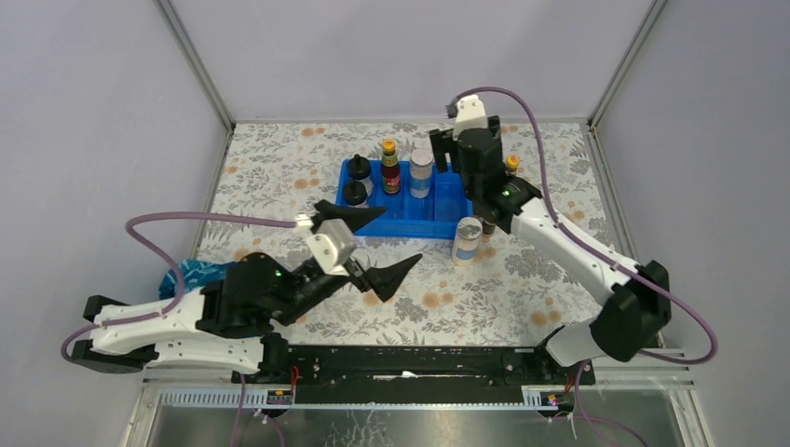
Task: Organize the condiment bottles
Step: Pick up the bottle from the center of the board.
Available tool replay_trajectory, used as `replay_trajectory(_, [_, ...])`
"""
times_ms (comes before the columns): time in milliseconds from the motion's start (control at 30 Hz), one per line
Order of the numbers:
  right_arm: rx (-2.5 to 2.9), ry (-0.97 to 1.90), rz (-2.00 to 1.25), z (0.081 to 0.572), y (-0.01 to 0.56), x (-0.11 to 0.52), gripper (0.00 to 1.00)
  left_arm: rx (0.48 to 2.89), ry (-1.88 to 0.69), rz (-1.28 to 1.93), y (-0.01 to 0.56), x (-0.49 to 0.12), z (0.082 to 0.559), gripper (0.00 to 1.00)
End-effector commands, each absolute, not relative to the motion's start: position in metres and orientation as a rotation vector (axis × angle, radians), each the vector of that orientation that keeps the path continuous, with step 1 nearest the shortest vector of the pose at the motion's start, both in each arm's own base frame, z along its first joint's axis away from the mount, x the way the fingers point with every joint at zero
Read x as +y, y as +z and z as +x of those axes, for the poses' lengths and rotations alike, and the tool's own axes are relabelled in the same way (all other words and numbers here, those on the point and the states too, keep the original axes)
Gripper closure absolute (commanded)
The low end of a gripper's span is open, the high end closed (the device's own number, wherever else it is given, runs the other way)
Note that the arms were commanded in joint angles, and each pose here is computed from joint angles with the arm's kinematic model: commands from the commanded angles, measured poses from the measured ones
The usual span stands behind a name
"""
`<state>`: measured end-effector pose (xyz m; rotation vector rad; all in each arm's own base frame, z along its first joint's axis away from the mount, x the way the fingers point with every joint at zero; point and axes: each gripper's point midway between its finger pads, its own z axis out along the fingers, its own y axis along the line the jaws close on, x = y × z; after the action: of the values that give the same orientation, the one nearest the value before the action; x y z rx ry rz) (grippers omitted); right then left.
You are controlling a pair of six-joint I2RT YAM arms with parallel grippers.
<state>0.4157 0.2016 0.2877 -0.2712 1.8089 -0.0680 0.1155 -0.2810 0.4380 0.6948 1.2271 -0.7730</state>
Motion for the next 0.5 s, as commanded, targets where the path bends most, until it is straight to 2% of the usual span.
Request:
replay_trajectory(0, [1.692,-0.142,-0.039,0.403,0.324,0.151,0.08,1.284,-0.725,0.716,0.426,-0.293,0.121,0.01])
replay_trajectory(267, [1.65,-0.246,0.172,0.38,0.299,0.087,0.07,1.327,-0.68,0.751,0.402,-0.318,0.126,0.01])
replay_trajectory(467, [1.627,-0.288,0.289,0.381,0.281,0.059,0.06,1.342,-0.695,0.746,0.392,-0.325,0.126,0.01])
